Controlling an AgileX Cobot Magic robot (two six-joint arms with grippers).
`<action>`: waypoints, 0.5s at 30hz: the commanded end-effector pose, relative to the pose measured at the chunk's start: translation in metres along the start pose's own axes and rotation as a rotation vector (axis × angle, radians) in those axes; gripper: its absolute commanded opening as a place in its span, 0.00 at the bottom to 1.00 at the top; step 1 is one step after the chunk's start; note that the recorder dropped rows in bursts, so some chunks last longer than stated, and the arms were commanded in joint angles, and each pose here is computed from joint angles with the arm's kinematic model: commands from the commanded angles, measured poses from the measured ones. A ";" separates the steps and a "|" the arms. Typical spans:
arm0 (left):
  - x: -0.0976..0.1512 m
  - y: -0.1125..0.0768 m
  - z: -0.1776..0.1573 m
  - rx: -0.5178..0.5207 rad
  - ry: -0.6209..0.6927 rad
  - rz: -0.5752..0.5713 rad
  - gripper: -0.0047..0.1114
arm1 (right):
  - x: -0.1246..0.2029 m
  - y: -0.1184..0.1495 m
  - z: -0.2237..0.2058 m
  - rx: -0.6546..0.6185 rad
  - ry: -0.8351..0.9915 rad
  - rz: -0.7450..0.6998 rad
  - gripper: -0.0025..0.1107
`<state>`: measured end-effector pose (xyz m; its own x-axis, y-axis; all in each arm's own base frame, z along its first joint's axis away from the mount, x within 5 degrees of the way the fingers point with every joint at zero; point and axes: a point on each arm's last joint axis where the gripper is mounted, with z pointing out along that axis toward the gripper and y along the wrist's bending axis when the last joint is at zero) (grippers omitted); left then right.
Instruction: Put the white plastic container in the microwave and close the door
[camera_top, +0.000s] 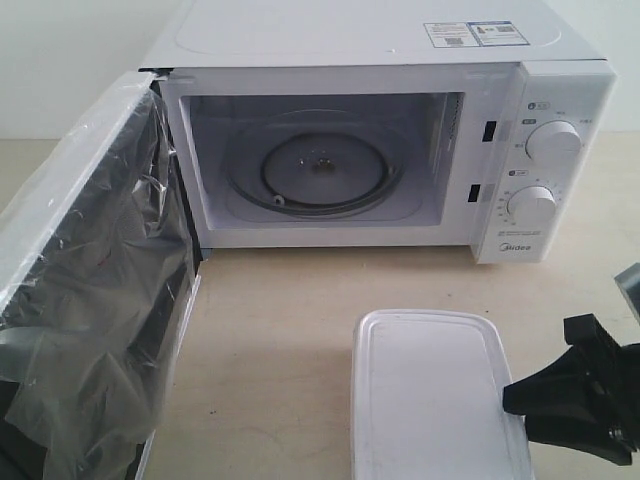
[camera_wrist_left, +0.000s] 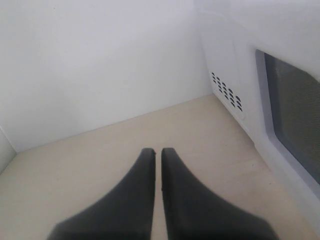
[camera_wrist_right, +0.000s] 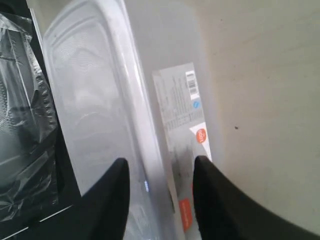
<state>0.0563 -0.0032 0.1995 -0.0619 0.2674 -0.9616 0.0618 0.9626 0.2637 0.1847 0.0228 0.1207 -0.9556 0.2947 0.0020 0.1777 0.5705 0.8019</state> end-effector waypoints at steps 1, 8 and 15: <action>0.001 0.000 0.000 -0.005 -0.006 -0.019 0.08 | 0.000 0.001 0.000 -0.017 0.002 -0.007 0.34; 0.001 0.000 0.000 -0.005 -0.006 -0.019 0.08 | -0.001 0.001 0.004 -0.069 0.012 0.009 0.34; 0.001 0.000 0.000 -0.005 -0.006 -0.019 0.08 | -0.001 0.002 0.004 -0.083 0.004 -0.005 0.34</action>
<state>0.0563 -0.0032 0.1995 -0.0619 0.2674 -0.9616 0.0618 0.9626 0.2637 0.1873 0.0259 0.1194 -0.9552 0.2958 0.0088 0.1673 0.5152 0.8406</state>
